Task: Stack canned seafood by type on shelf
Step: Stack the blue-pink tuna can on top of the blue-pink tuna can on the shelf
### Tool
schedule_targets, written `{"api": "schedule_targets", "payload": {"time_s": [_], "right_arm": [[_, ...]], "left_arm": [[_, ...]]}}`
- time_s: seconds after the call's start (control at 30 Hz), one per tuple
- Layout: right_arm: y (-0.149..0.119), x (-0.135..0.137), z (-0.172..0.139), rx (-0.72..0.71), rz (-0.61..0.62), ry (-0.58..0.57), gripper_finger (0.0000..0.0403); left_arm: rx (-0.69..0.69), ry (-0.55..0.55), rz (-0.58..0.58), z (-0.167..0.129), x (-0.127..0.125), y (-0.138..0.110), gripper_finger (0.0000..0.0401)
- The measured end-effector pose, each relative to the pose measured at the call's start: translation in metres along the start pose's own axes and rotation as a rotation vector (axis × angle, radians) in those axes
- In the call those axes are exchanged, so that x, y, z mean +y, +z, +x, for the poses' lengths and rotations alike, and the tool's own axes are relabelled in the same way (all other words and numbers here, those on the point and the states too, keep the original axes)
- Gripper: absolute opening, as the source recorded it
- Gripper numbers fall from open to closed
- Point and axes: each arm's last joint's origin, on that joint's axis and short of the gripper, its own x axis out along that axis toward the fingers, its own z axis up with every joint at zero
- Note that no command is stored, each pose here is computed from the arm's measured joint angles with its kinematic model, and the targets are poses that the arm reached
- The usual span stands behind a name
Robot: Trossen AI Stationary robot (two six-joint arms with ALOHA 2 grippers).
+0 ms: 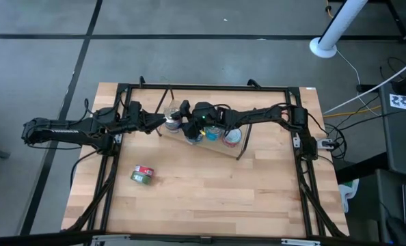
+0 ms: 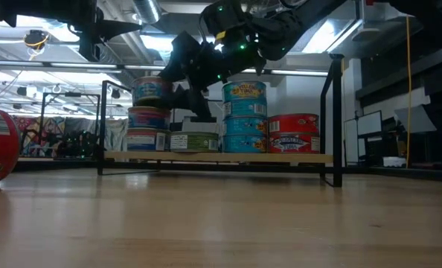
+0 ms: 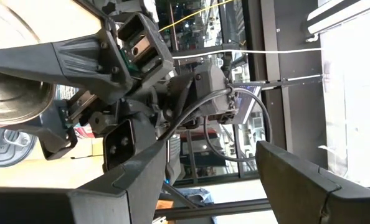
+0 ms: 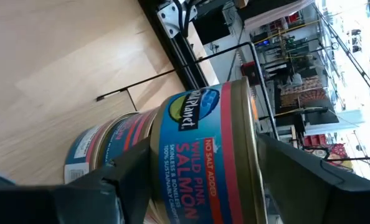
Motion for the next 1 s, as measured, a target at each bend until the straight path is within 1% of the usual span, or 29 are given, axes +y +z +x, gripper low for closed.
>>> {"api": "schedule_targets", "payload": {"time_s": [0.2, 0.33, 0.43, 0.57, 0.67, 0.73, 0.8, 1.0], "right_arm": [[0.0, -0.001, 0.0, -0.006, 0.002, -0.013, 0.0271], [0.002, -0.004, 0.0, 0.003, 0.003, 0.007, 0.0271], [0.002, -0.005, 0.0, 0.009, 0.004, 0.023, 0.0271], [0.002, -0.006, 0.0, 0.01, 0.005, 0.024, 0.0271], [0.002, -0.006, 0.0, 0.01, 0.005, 0.024, 0.0271], [0.002, -0.006, 0.0, 0.01, 0.005, 0.024, 0.0271], [0.002, -0.006, 0.0, 0.01, 0.005, 0.023, 0.0271], [0.002, -0.006, 0.0, 0.009, 0.005, 0.022, 0.0271]], "left_arm": [[0.001, 0.008, 0.002, 0.0, 0.001, 0.0, 0.0241], [0.001, 0.007, 0.008, 0.0, 0.001, 0.0, 0.0241], [0.005, 0.03, 0.099, 0.002, 0.003, -0.001, 0.0241], [0.022, 0.117, 0.287, 0.011, 0.014, -0.004, 0.0241], [0.038, 0.135, 0.441, 0.019, 0.019, -0.006, 0.0241], [0.062, 0.168, 0.511, 0.024, 0.024, -0.008, 0.0241], [0.083, 0.196, 0.535, 0.028, 0.03, -0.011, 0.0241], [0.137, 0.231, 0.516, 0.035, 0.038, -0.021, 0.0241]]}}
